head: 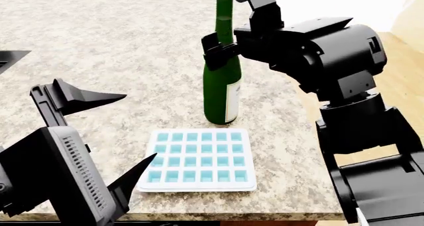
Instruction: Pick the bottle and ice cube tray and place them in the sink. Then turn on the water.
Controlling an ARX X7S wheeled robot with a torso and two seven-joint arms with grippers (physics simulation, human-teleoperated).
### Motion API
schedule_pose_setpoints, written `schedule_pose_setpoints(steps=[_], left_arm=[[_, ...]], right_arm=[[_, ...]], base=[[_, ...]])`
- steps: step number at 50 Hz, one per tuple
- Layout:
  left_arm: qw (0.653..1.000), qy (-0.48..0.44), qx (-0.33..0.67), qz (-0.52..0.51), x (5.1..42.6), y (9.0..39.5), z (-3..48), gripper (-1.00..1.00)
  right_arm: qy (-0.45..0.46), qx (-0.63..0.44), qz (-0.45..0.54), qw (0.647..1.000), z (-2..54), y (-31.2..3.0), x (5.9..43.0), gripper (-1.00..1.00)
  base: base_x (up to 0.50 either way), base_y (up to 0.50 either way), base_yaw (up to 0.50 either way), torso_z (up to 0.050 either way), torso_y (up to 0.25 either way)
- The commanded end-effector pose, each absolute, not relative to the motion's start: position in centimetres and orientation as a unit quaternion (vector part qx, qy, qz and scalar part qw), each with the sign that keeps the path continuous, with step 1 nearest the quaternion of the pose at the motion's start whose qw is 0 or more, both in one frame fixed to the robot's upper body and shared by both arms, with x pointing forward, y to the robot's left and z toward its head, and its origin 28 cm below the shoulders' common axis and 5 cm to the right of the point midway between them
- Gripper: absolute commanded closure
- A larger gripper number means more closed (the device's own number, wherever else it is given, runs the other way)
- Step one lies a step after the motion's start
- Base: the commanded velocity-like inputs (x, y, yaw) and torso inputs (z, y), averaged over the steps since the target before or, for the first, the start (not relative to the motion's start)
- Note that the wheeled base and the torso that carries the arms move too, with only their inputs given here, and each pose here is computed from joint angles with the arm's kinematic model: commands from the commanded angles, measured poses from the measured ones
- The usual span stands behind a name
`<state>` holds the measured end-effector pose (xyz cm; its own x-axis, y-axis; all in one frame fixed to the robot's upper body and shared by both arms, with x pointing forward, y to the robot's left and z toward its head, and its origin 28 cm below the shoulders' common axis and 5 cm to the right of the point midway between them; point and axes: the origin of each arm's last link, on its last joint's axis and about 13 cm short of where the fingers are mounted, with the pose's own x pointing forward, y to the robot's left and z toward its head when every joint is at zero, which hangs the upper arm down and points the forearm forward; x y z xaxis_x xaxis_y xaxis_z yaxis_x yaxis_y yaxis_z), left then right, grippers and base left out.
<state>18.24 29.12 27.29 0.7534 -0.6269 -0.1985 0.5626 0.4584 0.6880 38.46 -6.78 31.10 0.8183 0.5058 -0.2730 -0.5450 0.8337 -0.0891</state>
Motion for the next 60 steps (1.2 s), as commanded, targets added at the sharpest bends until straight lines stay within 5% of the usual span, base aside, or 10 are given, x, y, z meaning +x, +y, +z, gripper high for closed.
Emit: schedule_pose_setpoints(steps=[1,4,5,24,40,60], left_arm=[[0.854,-0.042,0.385,-0.347,18.3,29.2,27.2,-1.0],[0.854,-0.042,0.385,-0.347,18.4,29.2,27.1,-1.0],[0.854,-0.042,0.385,-0.347,18.4,29.2,27.1,-1.0],[0.855,-0.045,0.383,-0.346,18.3,29.2,27.1,-1.0],[0.841,-0.04,0.408,-0.353,18.4,28.8,27.1,-1.0],[0.751,-0.02,0.502,-0.428,18.5,25.9,29.8,-1.0]], right_arm=[[0.124,-0.081,0.278,0.949,30.7,-6.4,39.4,-1.0],[0.125,-0.082,0.281,0.948,30.6,-6.3,39.3,-1.0],[0.125,-0.083,0.281,0.948,30.6,-6.3,39.3,1.0],[0.092,-0.091,0.273,0.953,32.1,-6.3,39.8,1.0],[-0.002,-0.109,0.198,0.974,37.2,-10.2,38.1,1.0],[-0.009,-0.157,0.0,0.988,37.8,-16.8,34.6,1.0]], base=[[0.0,0.0,0.0,0.0,0.0],[0.0,0.0,0.0,0.0,0.0],[0.0,0.0,0.0,0.0,0.0],[0.0,0.0,0.0,0.0,0.0],[0.0,0.0,0.0,0.0,0.001],[0.0,0.0,0.0,0.0,0.0]])
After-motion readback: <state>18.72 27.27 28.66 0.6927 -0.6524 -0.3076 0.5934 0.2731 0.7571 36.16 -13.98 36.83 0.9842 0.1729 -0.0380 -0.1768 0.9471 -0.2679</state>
